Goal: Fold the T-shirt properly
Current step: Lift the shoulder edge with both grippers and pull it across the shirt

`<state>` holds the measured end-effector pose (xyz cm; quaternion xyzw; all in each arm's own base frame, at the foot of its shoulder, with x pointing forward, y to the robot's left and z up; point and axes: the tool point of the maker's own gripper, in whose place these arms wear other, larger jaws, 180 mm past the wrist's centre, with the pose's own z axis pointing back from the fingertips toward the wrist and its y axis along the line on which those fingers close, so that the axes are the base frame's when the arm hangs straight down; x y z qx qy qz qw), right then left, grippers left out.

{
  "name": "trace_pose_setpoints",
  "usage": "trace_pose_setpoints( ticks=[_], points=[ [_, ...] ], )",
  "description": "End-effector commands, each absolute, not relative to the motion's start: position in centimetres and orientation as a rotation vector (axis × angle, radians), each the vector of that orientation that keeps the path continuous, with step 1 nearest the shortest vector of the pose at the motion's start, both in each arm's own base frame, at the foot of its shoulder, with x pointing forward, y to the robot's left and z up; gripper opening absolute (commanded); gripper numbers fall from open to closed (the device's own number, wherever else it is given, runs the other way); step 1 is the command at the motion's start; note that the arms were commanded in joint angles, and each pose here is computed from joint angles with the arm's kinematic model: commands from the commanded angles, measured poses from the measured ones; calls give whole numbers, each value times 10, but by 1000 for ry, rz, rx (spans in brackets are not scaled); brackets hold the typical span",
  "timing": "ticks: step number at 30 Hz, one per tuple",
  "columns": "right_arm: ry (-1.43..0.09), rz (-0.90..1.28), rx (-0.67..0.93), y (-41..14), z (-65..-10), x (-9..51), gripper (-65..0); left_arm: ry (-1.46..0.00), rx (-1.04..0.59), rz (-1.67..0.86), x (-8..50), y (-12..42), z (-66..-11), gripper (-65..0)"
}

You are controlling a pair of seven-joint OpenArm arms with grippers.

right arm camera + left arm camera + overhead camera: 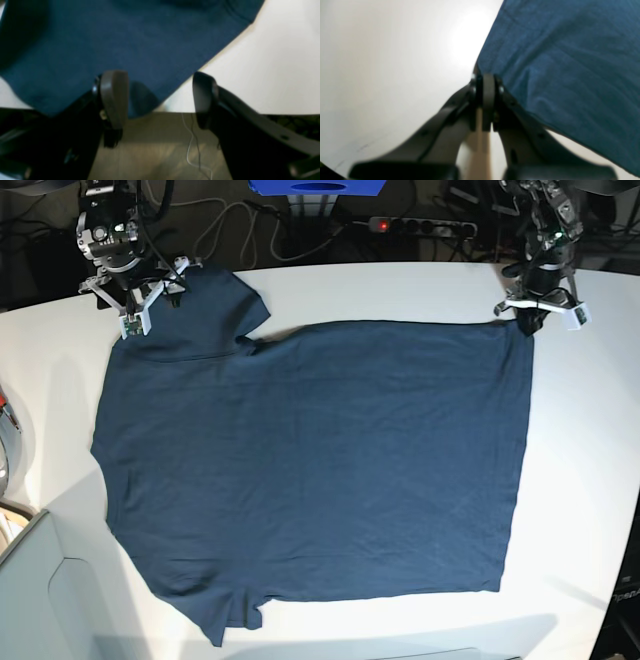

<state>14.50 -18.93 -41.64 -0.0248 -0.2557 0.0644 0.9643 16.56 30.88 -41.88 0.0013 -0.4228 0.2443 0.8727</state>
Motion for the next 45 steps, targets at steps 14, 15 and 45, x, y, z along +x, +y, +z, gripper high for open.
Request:
trace_pose_setpoints(
  ticks=[14, 15, 45],
  points=[
    [-458, 218, -2, -184, -436, 136, -350, -888, 11, 499, 163, 312, -414, -650],
    [-454, 251, 16, -180, -436, 135, -401, -888, 11, 499, 163, 312, -414, -650],
    [-659, 254, -156, -226, -351, 160, -648, -1005, 39, 490, 140, 283, -346, -650]
  ],
)
